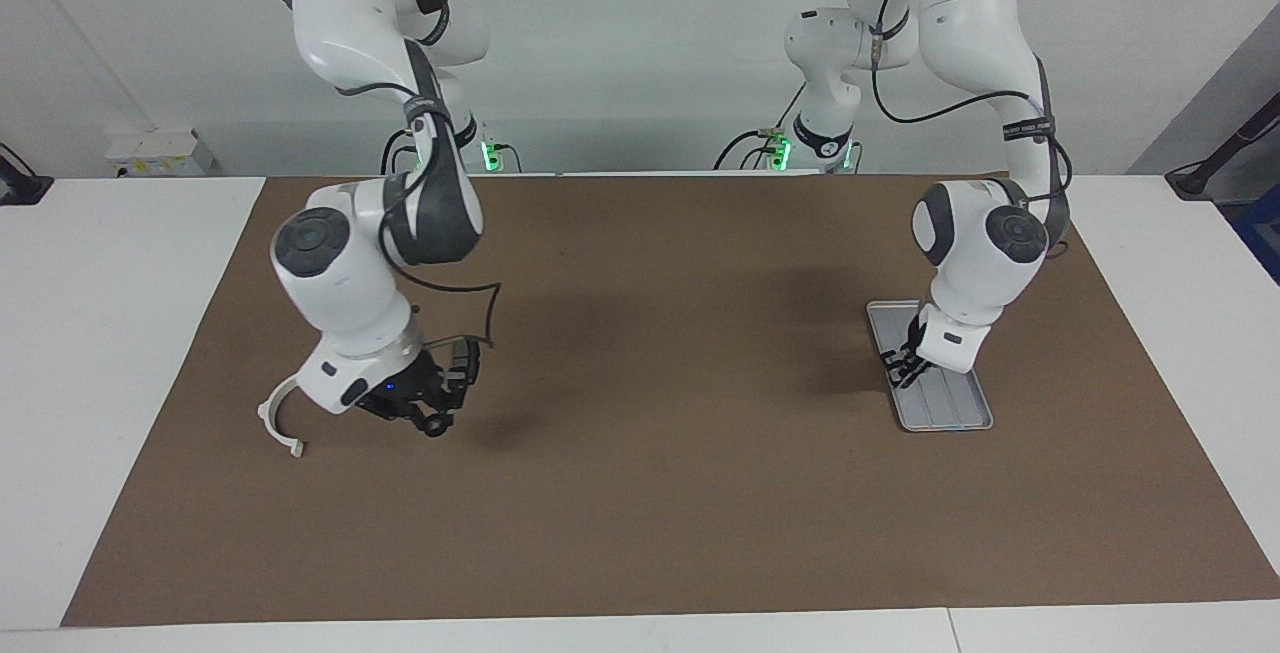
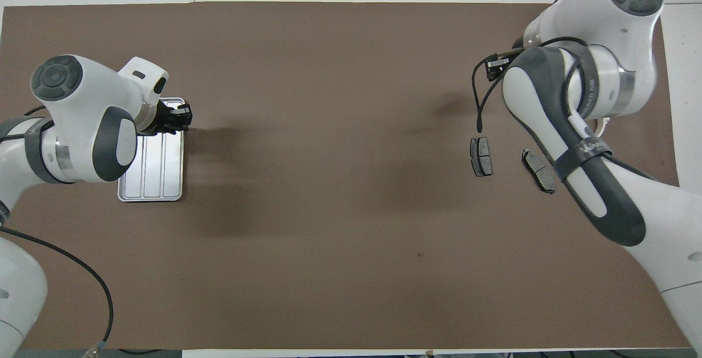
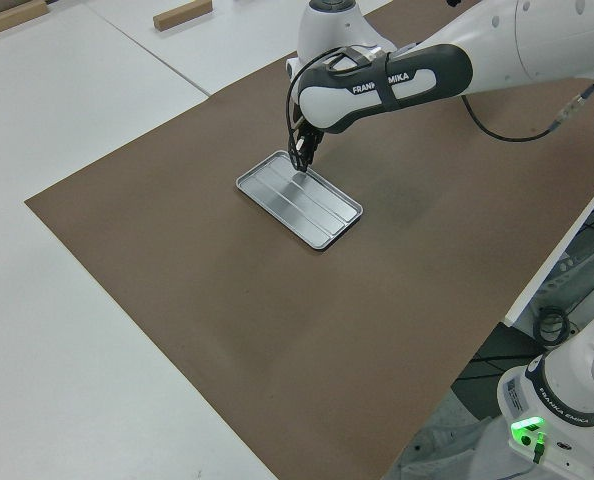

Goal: Place bearing gear from tray to pile

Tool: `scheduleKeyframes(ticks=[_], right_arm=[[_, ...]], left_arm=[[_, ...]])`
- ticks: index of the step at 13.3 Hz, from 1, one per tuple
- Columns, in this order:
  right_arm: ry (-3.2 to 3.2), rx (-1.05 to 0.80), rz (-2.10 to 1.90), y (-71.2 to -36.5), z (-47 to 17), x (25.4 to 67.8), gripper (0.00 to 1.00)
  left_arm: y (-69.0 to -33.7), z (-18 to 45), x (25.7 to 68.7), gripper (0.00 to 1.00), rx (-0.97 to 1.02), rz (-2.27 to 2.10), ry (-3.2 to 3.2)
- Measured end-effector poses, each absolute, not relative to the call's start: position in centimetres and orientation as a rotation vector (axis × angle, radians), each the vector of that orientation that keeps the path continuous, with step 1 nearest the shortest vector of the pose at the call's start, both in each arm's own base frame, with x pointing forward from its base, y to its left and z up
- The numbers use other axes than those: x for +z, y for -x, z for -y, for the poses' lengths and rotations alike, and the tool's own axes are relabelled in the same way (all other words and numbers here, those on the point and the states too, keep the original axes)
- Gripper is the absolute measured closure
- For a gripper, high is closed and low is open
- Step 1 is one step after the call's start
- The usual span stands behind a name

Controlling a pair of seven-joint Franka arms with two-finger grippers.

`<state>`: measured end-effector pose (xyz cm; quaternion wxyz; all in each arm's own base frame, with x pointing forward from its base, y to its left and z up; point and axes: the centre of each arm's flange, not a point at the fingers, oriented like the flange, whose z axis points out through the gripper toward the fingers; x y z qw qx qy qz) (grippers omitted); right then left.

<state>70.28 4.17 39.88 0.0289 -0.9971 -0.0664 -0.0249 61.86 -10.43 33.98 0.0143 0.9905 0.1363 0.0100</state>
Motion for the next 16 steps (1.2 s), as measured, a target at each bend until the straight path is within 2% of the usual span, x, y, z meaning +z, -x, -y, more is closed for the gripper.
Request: scheduleKeyframes(ticks=[2,4,6,8,11,14,16], right_arm=[[3.074,-0.013,0.234,-69.7,1.2,39.5,0.65],[3.074,0.026,0.243,-68.8,4.6,38.6,0.65],[3.08,0.028,0.239,-67.9,5.8,37.4,0.65],[3.088,0.002,0.233,-66.9,6.2,36.0,0.65],[3.09,-0.004,0.234,-65.8,6.3,34.6,0.65],[3.092,-0.013,0.231,-65.5,6.4,34.1,0.65],[3.096,-0.014,0.233,-65.3,6.4,33.6,0.65]], left_arm=[[-60.5,18.5,35.9,0.76,0.042,-0.564,-3.048],[-57.6,26.8,36.5,0.76,0.045,-0.675,-3.014],[-54.9,33.0,37.0,0.76,0.052,-0.714,-2.991],[-53.9,38.0,37.2,0.76,0.067,-0.743,-2.964],[-53.9,43.1,35.3,0.76,0.072,-0.749,-2.955],[-54.8,44.3,31.6,0.76,0.058,-0.75,-2.992],[-55.3,44.2,30.6,0.76,0.058,-0.758,-3.0]])
